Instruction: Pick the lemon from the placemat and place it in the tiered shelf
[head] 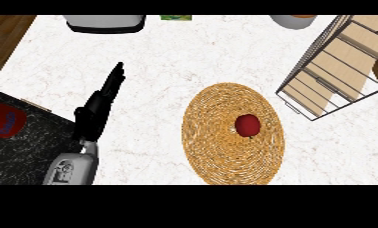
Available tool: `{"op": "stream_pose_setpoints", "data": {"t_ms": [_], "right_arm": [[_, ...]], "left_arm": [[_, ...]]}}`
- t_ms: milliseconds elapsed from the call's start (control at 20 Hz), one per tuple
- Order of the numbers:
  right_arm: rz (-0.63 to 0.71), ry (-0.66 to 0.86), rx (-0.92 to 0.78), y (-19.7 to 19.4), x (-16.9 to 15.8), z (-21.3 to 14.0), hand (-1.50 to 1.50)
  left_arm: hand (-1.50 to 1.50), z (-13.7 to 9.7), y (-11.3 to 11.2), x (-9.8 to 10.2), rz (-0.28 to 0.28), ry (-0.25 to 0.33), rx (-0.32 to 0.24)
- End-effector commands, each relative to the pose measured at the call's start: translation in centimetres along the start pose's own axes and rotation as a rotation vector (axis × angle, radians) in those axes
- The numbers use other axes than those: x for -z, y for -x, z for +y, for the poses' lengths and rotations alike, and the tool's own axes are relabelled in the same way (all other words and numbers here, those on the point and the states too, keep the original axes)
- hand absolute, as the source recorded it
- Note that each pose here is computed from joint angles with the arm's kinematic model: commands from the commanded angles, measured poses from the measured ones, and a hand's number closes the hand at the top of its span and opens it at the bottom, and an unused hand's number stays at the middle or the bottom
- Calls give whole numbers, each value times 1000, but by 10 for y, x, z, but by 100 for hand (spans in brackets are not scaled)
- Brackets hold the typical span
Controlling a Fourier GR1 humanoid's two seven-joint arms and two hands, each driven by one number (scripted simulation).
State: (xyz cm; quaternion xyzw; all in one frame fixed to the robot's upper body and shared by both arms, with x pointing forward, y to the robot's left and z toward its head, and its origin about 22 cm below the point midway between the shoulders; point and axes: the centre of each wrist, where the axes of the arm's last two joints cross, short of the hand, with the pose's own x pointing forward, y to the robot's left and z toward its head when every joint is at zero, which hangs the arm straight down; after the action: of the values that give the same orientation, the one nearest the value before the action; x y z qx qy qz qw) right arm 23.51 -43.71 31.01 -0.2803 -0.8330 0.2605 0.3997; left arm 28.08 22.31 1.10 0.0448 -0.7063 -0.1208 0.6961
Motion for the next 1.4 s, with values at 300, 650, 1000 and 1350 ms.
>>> {"op": "stream_pose_setpoints", "data": {"t_ms": [300,650,1000,1350], "right_arm": [[-137,45,-62,18,30,56,150],[-23,80,263,49,52,95,150],[-33,68,257,78,71,99,150],[104,122,-36,90,68,86,150]], "left_arm": [[0,11,-4,-2,-5,17,-3],[0,-1,-5,0,-2,6,-9],[0,-13,-4,-5,-6,0,1],[0,5,-9,5,-3,-2,-10]]}}
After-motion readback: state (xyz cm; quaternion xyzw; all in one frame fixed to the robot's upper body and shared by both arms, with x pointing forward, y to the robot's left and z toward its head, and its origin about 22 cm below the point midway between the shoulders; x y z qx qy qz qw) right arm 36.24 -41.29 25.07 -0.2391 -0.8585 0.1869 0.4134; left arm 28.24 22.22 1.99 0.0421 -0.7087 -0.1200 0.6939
